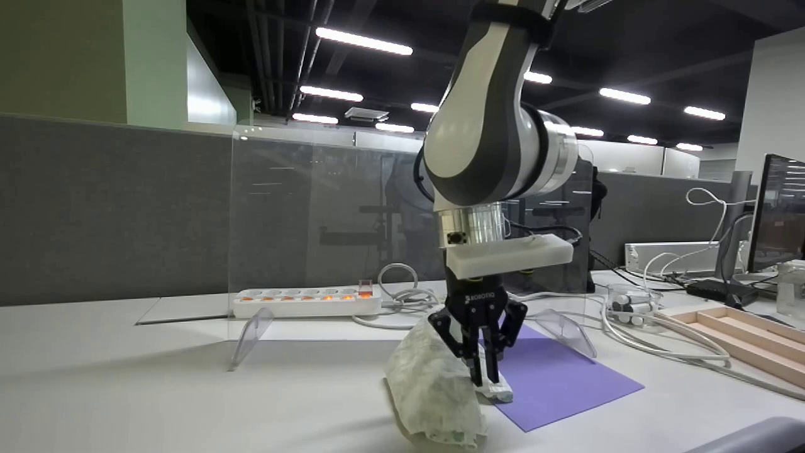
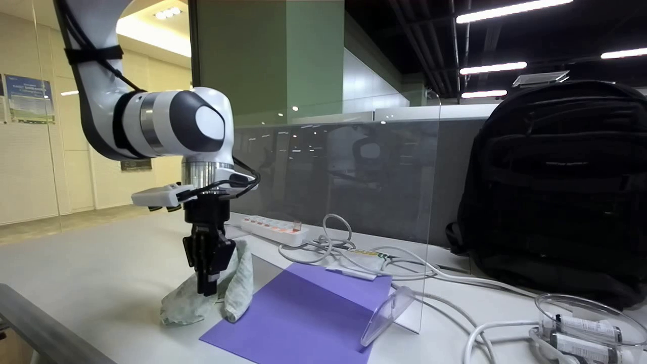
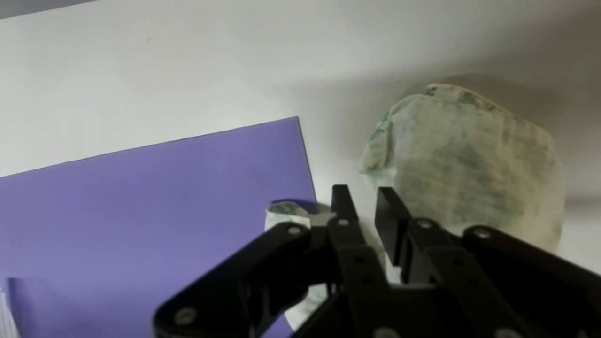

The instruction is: Hang the white cloth on the glass panel

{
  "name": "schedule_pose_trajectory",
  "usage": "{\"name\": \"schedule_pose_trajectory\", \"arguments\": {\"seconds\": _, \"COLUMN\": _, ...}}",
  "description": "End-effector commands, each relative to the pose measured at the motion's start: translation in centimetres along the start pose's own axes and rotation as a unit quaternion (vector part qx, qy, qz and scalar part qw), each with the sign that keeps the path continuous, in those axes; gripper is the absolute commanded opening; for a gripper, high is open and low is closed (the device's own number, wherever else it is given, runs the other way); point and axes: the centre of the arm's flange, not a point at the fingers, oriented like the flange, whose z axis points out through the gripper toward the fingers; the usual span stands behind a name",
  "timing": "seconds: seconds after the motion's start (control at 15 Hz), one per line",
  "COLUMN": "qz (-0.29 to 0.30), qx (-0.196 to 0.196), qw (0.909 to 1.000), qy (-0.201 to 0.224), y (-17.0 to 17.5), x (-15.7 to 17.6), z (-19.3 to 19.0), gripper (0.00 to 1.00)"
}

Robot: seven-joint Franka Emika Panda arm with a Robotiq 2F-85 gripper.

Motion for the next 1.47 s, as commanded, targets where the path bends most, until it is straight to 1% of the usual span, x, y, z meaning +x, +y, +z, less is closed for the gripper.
{"name": "schedule_pose_trajectory", "arguments": {"seconds": 0.0, "qz": 0.004, "qx": -0.001, "qw": 1.0, "qy": 0.005, "y": -0.2, "x": 1.0, "z": 0.2, "gripper": 0.51}}
{"name": "schedule_pose_trajectory", "arguments": {"seconds": 0.4, "qz": -0.018, "qx": -0.001, "qw": 0.9998, "qy": 0.004, "y": -1.3, "x": 1.3, "z": -0.2, "gripper": 0.93}}
{"name": "schedule_pose_trajectory", "arguments": {"seconds": 0.47, "qz": -0.024, "qx": -0.001, "qw": 0.9997, "qy": 0.007, "y": -1.6, "x": 1.2, "z": -0.4, "gripper": 0.98}}
{"name": "schedule_pose_trajectory", "arguments": {"seconds": 0.53, "qz": -0.03, "qx": -0.002, "qw": 0.9995, "qy": 0.008, "y": -1.8, "x": 1.1, "z": -0.5, "gripper": 1.0}}
{"name": "schedule_pose_trajectory", "arguments": {"seconds": 0.87, "qz": -0.052, "qx": -0.021, "qw": 0.9982, "qy": 0.021, "y": -2.0, "x": 1.4, "z": -1.4, "gripper": 1.0}}
{"name": "schedule_pose_trajectory", "arguments": {"seconds": 1.33, "qz": -0.049, "qx": -0.059, "qw": 0.9966, "qy": 0.028, "y": 1.6, "x": 4.1, "z": -2.9, "gripper": 1.0}}
{"name": "schedule_pose_trajectory", "arguments": {"seconds": 1.4, "qz": -0.053, "qx": -0.067, "qw": 0.9961, "qy": 0.023, "y": 1.9, "x": 4.4, "z": -2.9, "gripper": 1.0}}
